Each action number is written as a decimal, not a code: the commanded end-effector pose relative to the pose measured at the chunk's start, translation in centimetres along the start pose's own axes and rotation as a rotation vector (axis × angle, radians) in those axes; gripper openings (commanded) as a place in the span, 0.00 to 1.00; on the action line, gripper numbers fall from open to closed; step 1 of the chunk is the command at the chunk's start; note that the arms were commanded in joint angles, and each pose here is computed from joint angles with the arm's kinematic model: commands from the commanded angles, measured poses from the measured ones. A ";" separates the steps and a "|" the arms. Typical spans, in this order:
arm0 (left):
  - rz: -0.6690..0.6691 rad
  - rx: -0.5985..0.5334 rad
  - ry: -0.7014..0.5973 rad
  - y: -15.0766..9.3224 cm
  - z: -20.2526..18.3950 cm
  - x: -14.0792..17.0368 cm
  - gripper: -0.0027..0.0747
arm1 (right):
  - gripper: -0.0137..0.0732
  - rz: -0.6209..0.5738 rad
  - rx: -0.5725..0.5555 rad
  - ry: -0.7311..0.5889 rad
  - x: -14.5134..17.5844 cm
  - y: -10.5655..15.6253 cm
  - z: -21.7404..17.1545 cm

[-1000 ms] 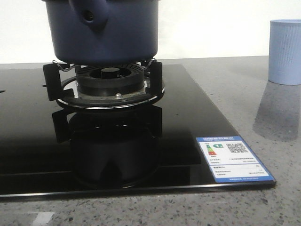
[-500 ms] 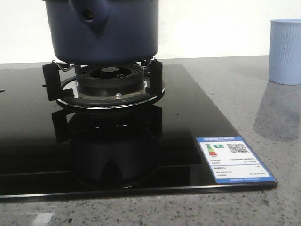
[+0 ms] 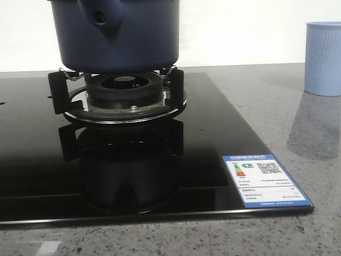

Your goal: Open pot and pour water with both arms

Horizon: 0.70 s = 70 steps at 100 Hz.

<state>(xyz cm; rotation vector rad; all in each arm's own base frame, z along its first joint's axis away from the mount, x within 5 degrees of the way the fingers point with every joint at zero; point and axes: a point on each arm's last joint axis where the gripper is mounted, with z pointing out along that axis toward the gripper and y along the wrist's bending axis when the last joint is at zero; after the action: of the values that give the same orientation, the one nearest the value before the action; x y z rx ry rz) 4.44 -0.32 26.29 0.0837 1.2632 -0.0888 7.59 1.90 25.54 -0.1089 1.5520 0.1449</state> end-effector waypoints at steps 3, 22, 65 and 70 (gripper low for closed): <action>-0.010 -0.032 -0.076 0.3 0.0 -1.3 0.01 | 0.09 0.006 0.011 -0.030 -0.9 -0.1 0.0; -0.010 -0.032 -0.076 0.3 0.0 -1.3 0.01 | 0.09 0.006 0.011 -0.030 -0.9 -0.1 0.0; 0.055 -0.060 0.216 0.1 -0.2 3.0 0.01 | 0.09 0.006 0.011 -0.030 -0.9 -0.1 0.0; 0.055 -0.085 0.228 0.2 -0.3 3.9 0.01 | 0.09 0.006 0.011 -0.030 -0.9 -0.1 0.0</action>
<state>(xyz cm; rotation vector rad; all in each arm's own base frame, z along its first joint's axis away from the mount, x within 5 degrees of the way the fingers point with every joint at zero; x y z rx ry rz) 5.28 -0.43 22.26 0.1238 1.5346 0.0153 7.59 1.90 25.54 -0.1089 1.5520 0.1449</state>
